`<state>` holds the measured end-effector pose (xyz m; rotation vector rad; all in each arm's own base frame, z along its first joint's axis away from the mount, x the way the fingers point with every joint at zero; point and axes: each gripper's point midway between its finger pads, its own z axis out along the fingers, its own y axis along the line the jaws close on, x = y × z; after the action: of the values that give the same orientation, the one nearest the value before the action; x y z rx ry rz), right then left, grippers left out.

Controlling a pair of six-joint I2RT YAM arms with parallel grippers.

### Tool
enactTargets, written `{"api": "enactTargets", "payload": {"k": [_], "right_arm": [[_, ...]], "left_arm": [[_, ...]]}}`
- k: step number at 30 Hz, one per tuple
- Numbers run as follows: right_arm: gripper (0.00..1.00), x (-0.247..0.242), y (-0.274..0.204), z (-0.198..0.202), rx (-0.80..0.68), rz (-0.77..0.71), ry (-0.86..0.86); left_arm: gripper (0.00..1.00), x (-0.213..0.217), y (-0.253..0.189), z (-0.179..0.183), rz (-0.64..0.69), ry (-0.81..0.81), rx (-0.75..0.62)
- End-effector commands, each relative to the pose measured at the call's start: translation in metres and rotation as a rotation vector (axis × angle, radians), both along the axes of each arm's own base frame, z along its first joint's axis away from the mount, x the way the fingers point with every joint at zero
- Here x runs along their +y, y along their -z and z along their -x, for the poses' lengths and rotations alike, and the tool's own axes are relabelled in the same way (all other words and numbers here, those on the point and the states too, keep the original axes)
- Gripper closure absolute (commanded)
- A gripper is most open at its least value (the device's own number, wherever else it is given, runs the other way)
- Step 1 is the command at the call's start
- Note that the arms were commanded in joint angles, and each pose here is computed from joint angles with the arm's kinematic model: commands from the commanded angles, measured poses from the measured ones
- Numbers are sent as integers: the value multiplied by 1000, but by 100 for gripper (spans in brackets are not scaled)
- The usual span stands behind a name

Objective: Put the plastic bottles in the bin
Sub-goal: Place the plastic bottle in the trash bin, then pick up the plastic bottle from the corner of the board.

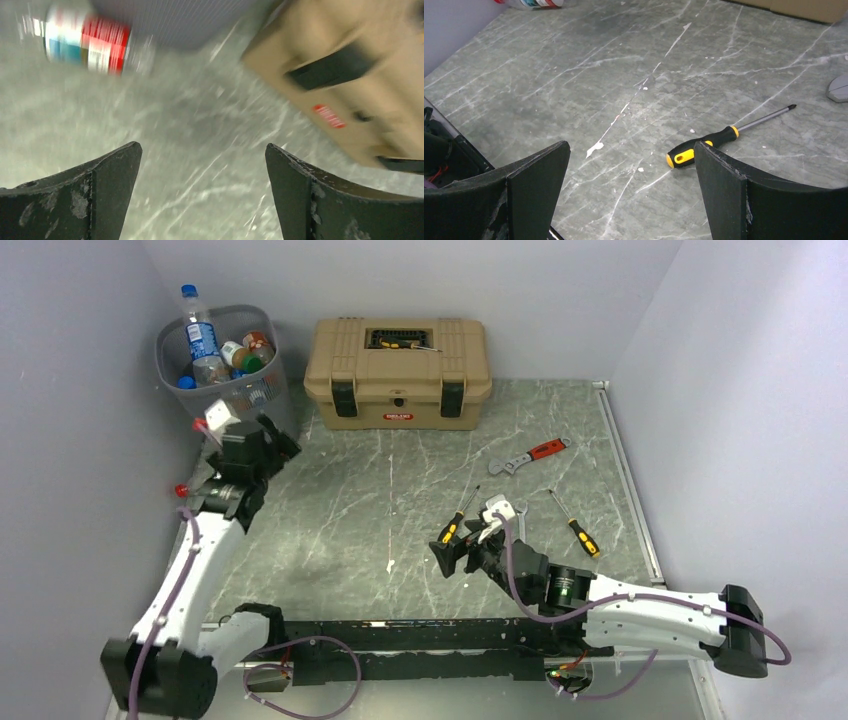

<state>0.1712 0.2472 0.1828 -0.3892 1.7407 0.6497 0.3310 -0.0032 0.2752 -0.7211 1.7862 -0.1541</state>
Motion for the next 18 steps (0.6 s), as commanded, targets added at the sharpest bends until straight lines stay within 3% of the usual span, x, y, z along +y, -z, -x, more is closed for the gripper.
{"api": "enactTargets", "payload": {"k": [1, 4, 6, 10, 13, 18], "right_arm": [[1, 5, -13, -3, 12, -45, 20], [2, 12, -6, 4, 54, -36, -20], [2, 14, -1, 6, 75, -26, -29], [3, 13, 8, 8, 95, -26, -35], [3, 12, 13, 10, 105, -21, -38], [3, 13, 21, 13, 122, -6, -49]], "left_arm": [[0, 5, 109, 29, 305, -213, 285], [1, 23, 138, 31, 516, -323, 225], [1, 33, 144, 32, 560, -367, 135], [0, 55, 130, 35, 576, -430, -116], [3, 81, 120, 40, 510, -506, -263], [2, 117, 141, 42, 536, -659, -260]]}}
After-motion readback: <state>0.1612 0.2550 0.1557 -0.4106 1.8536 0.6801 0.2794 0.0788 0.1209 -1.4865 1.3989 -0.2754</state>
